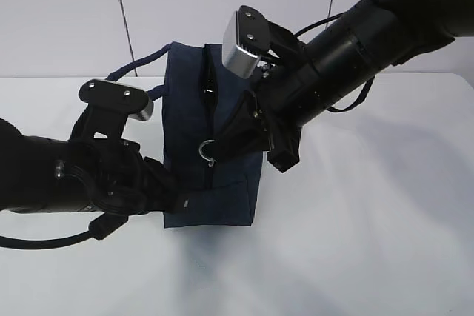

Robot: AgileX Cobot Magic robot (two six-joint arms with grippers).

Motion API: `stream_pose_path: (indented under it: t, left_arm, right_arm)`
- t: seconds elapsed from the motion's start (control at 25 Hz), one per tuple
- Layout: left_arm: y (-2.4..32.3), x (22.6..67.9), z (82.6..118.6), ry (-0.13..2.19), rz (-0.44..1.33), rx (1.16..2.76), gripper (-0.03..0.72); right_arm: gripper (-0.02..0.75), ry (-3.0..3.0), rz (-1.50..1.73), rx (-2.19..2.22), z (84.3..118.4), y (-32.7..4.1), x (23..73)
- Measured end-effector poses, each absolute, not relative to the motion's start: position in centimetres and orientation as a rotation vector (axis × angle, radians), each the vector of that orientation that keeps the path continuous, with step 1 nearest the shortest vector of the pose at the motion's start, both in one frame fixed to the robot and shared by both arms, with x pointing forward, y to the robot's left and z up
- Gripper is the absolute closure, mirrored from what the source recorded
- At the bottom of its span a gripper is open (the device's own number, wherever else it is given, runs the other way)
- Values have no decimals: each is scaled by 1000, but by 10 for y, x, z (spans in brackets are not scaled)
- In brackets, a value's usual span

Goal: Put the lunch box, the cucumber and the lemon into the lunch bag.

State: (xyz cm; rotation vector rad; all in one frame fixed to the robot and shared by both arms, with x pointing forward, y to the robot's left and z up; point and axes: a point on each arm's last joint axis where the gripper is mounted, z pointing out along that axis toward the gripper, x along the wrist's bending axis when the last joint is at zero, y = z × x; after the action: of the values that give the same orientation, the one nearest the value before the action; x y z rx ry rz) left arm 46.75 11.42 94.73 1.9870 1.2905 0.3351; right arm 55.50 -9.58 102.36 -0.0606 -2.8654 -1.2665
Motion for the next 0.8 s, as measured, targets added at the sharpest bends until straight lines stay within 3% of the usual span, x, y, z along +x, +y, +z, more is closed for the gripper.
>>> stream_pose_path:
  t: [0.12,0.56,0.68,0.8]
  left_arm:
    - [114,468,947,1285,338,1991,683]
    - [114,464,949,1263,318,2026,694]
    - [115,461,955,1250,303,2029,625]
    - [117,460,965,1212,326,2012,455]
  right_arm:
    - [751,-2866,-1253,-76,1023,-96,555]
    - [751,-2875,-1237,-82,1025,-97,556]
    - [751,-2873,-1237,-80,1025,-97,556]
    - [751,-2872,-1236,-81,1025,-97,556]
